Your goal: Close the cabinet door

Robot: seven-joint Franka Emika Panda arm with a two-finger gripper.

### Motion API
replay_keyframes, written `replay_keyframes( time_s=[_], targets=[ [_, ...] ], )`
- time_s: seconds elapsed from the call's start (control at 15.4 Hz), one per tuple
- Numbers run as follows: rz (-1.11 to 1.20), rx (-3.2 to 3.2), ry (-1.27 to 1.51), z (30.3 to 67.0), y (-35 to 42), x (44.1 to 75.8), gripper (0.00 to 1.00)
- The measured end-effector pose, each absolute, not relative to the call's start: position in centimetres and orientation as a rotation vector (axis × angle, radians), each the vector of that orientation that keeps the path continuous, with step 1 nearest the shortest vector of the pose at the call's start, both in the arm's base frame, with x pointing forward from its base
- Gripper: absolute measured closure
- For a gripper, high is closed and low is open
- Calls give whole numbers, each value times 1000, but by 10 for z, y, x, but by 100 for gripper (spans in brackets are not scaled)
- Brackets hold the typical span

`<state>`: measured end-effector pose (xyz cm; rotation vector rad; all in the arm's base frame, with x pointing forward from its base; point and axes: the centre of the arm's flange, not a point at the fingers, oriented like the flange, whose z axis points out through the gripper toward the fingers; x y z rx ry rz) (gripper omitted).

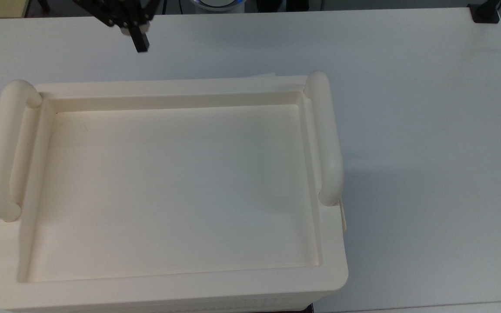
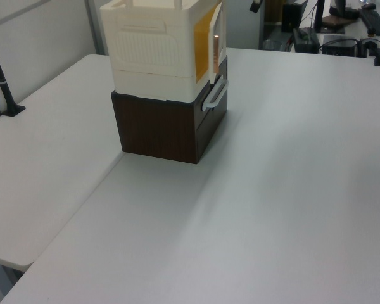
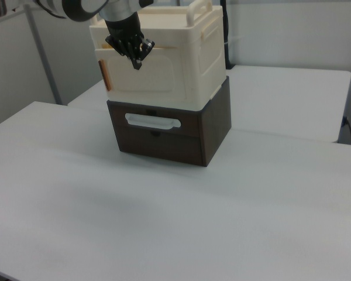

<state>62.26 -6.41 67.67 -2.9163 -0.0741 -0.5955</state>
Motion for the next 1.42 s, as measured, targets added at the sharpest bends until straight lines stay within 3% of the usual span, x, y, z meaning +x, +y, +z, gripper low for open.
replay_keyframes(
  time_s=[0.65,1.42],
  targets=[
    [-886,-2859,-123,645,-20,677,99],
    [-880,-2887,-134,635,-22,681,98]
  ],
)
